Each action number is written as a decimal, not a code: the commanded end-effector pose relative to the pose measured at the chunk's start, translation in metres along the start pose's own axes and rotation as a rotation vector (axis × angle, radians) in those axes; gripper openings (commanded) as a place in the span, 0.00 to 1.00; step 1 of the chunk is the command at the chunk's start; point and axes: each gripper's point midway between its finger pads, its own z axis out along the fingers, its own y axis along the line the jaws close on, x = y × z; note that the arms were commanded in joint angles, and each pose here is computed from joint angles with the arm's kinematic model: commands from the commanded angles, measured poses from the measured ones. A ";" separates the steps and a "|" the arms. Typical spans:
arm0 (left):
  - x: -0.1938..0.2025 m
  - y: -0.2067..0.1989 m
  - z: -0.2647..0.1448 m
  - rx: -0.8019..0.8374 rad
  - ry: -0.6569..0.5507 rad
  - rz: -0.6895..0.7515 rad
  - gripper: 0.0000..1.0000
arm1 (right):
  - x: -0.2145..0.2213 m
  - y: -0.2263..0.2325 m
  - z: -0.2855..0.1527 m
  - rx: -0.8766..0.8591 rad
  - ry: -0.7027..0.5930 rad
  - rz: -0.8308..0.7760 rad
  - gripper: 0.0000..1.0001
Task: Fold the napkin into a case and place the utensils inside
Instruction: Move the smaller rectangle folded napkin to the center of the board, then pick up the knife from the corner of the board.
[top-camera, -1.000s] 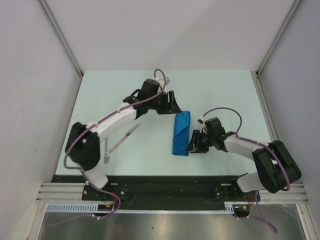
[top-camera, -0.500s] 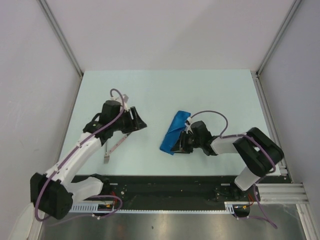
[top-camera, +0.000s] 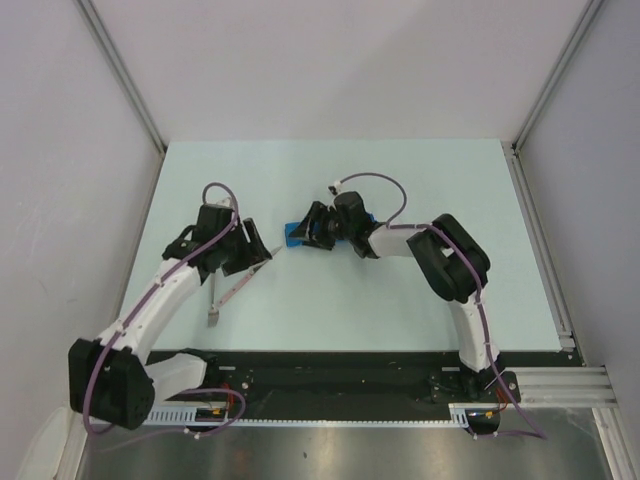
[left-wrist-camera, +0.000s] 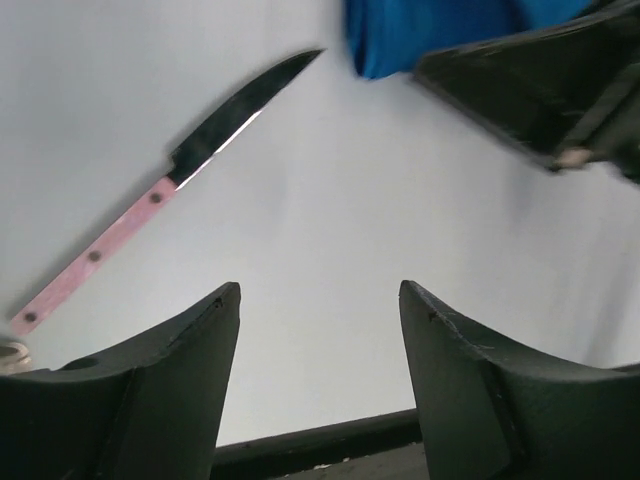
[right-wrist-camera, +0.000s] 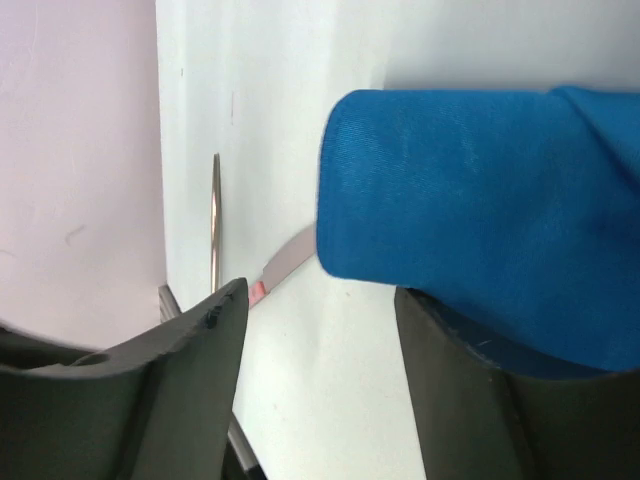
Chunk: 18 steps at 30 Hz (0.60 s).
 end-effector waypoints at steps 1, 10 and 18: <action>-0.003 0.037 0.018 -0.212 0.045 -0.006 0.71 | -0.001 0.007 -0.022 0.025 0.094 -0.106 0.71; 0.004 0.095 0.046 -0.522 0.270 0.219 0.72 | 0.020 0.024 -0.147 0.038 0.107 -0.297 1.00; 0.007 0.101 0.064 -0.479 0.379 0.395 0.69 | 0.058 0.015 -0.195 -0.036 0.139 -0.319 1.00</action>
